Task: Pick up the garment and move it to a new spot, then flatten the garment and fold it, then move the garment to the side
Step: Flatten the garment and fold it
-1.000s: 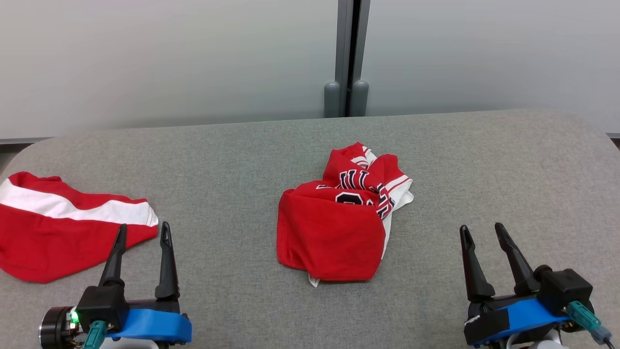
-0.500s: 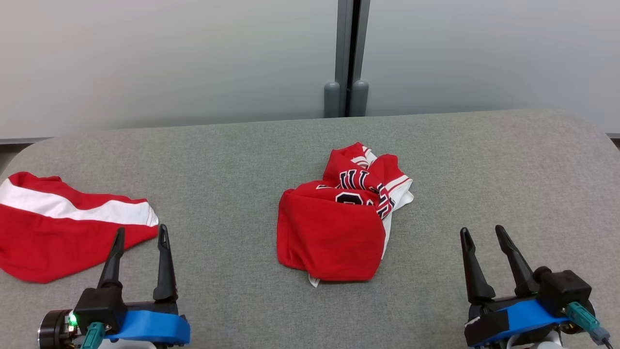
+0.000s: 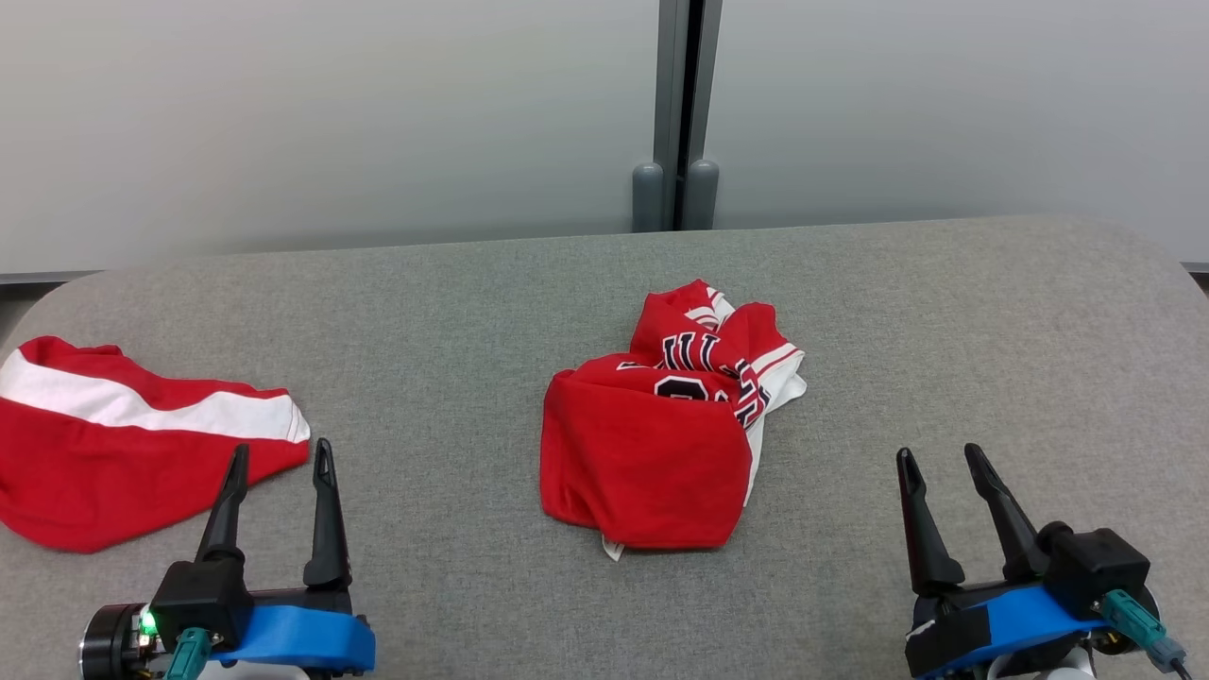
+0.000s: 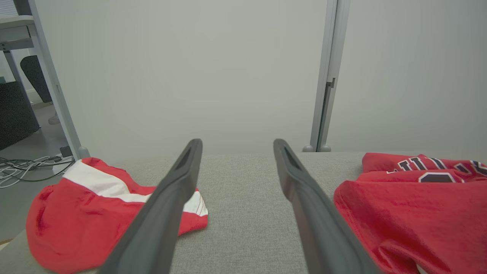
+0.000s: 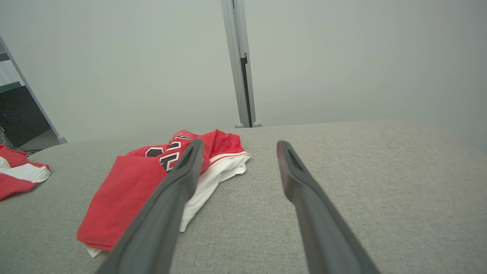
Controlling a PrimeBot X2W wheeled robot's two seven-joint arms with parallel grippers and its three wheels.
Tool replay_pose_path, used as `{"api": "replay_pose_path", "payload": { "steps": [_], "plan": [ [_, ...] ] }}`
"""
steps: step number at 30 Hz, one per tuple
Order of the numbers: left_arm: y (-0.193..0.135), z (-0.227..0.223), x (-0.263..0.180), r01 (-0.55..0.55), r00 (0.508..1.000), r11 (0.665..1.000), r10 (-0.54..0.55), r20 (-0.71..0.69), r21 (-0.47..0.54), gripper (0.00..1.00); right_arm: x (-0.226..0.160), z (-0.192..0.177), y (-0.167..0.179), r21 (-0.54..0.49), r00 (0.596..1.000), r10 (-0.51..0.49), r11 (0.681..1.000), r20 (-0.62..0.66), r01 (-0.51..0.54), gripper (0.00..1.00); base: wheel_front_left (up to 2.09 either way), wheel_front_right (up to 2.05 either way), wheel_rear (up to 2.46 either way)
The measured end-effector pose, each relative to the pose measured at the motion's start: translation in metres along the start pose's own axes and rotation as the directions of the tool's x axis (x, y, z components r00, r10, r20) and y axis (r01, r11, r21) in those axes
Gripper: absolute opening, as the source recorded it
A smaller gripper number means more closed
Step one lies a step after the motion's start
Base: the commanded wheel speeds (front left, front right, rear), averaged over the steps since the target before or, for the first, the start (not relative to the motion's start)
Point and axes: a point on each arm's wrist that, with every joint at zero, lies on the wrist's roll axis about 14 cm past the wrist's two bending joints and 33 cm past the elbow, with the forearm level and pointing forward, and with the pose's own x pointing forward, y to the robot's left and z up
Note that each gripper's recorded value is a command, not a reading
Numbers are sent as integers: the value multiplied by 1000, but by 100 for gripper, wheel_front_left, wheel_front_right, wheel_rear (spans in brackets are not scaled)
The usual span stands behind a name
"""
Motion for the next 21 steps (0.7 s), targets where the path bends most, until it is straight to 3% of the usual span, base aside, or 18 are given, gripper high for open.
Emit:
{"api": "replay_pose_path", "payload": {
  "steps": [21],
  "plan": [
    [0, -4, 2, -1, 1000, 1000, 1, -10, -3, 100, 15, 3, -3, -27, 1000, 7, 1000, 3, -7, 100, 0, 0, 0]
  ]
}}
